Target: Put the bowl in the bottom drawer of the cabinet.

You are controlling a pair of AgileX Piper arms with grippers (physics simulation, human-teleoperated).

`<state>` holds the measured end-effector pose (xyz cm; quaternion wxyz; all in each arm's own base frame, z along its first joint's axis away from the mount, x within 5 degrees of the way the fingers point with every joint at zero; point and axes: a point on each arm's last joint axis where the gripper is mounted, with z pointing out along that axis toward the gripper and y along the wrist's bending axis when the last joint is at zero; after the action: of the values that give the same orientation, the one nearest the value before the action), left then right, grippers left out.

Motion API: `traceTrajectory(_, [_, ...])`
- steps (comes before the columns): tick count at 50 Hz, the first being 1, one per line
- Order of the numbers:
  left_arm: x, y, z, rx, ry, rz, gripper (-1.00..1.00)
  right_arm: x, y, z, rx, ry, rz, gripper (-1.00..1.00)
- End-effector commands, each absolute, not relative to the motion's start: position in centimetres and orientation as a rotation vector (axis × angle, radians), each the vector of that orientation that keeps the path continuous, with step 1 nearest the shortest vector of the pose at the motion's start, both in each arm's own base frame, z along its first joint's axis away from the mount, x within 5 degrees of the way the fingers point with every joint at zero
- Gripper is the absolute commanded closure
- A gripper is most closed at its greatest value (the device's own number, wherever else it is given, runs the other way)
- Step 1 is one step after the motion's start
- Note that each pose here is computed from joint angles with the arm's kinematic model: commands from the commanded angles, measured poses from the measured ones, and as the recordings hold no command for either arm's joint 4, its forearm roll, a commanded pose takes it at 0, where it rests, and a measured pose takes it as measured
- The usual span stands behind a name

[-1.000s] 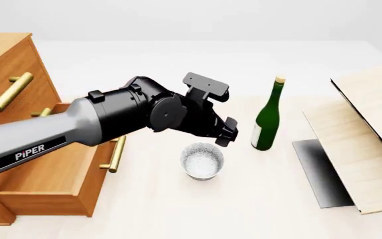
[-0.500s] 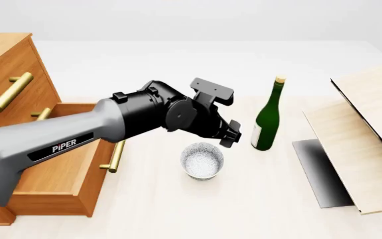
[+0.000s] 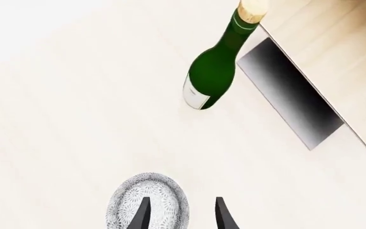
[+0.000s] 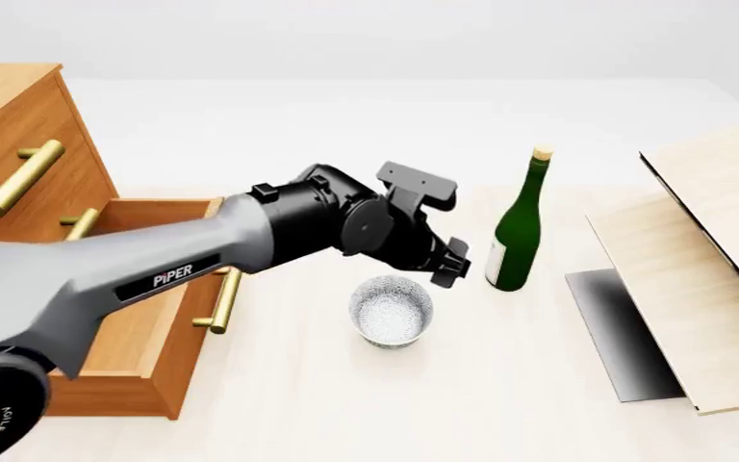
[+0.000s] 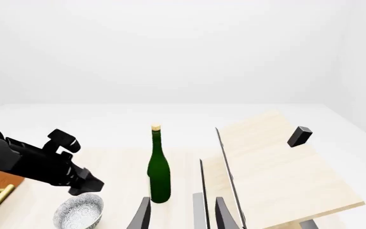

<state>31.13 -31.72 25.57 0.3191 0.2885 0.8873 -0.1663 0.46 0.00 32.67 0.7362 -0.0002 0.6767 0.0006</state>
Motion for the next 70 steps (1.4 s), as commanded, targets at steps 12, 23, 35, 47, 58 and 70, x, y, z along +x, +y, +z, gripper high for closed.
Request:
traceTrajectory(12, [32.1,-32.4,23.1,0.719,2.385,-0.435,-1.0,0.5,0.0,32.7,0.0,1.486,0.001,-1.0])
traceTrajectory(23, [32.0,-33.2,21.9,0.719,2.403,-0.44,-1.0,0.5,0.0,32.7,-0.001,1.487,0.001,-1.0])
traceTrajectory(35, [30.7,-33.8,20.1,0.689,2.437,-0.467,-1.0,0.5,0.0,32.7,-0.001,1.487,0.001,-1.0])
traceTrajectory(47, [30.4,-33.5,19.5,0.656,2.462,-0.471,-1.0,0.5,0.0,32.7,-0.001,1.487,0.001,-1.0])
traceTrajectory(58, [29.7,-33.3,18.7,0.643,2.48,-0.476,-1.0,0.5,0.0,32.7,-0.001,1.487,0.001,-1.0])
traceTrajectory(70, [29.6,-32.7,17.8,0.61,2.492,-0.482,-1.0,0.5,0.0,32.7,-0.001,1.487,0.001,-1.0])
